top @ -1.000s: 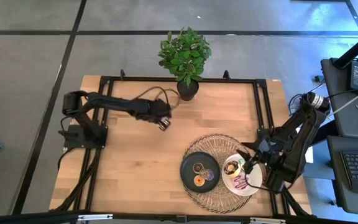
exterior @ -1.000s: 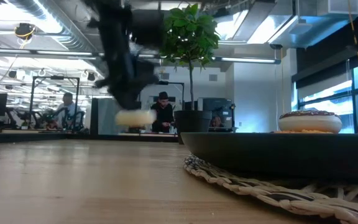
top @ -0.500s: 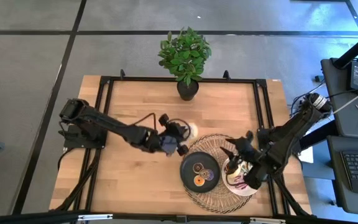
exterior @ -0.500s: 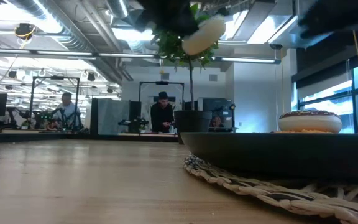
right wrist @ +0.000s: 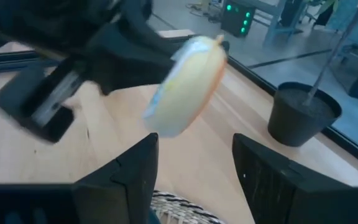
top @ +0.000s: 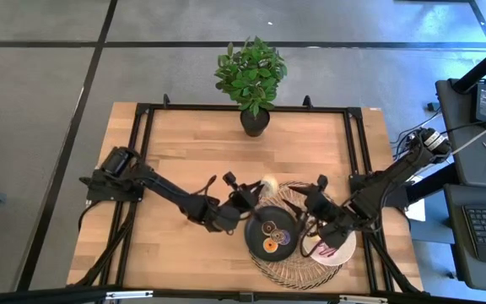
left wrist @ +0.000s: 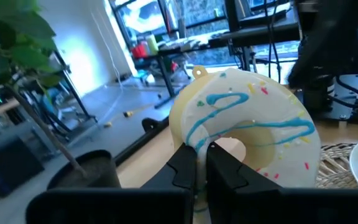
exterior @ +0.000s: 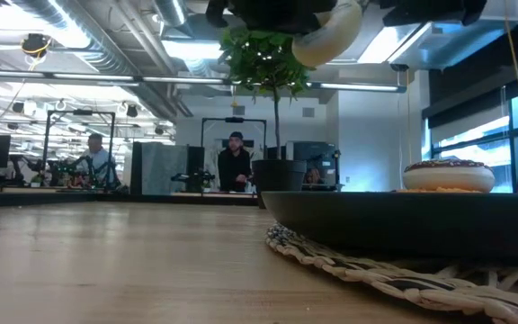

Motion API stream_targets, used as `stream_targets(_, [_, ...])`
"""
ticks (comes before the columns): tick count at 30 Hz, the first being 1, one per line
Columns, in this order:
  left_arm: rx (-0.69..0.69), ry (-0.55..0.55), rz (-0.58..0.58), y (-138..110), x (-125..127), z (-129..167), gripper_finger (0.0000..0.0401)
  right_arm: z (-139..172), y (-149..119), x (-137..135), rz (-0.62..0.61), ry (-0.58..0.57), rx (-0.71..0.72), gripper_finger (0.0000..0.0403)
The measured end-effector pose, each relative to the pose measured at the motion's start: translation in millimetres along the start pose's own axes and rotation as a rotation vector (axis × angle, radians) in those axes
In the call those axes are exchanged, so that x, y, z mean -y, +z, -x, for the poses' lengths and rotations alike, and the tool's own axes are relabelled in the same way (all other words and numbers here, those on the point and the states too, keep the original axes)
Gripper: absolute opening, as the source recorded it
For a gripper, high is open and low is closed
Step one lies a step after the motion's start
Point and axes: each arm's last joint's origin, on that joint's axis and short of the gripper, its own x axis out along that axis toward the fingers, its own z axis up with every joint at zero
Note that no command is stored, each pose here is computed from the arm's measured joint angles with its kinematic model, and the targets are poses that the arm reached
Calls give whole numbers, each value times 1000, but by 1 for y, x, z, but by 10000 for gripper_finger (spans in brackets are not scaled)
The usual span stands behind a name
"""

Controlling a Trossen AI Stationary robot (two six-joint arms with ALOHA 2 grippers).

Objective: Pick & Place donuts
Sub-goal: Put the big white donut on the white plate

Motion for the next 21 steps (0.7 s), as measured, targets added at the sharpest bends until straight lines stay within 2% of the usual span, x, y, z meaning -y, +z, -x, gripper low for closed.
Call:
stream_targets(8, [33, 35, -30, -1, 8, 5, 10, -12, 5, 2, -30, 42, -40, 212])
stream_targets(16, [25, 74, -33, -2, 6, 3, 10, -18, 14, 1, -59, 71, -9, 259])
stream_targets(21, [24, 82, -32, -2, 6, 3, 10, -22, 16, 3, -91, 43, 5, 268])
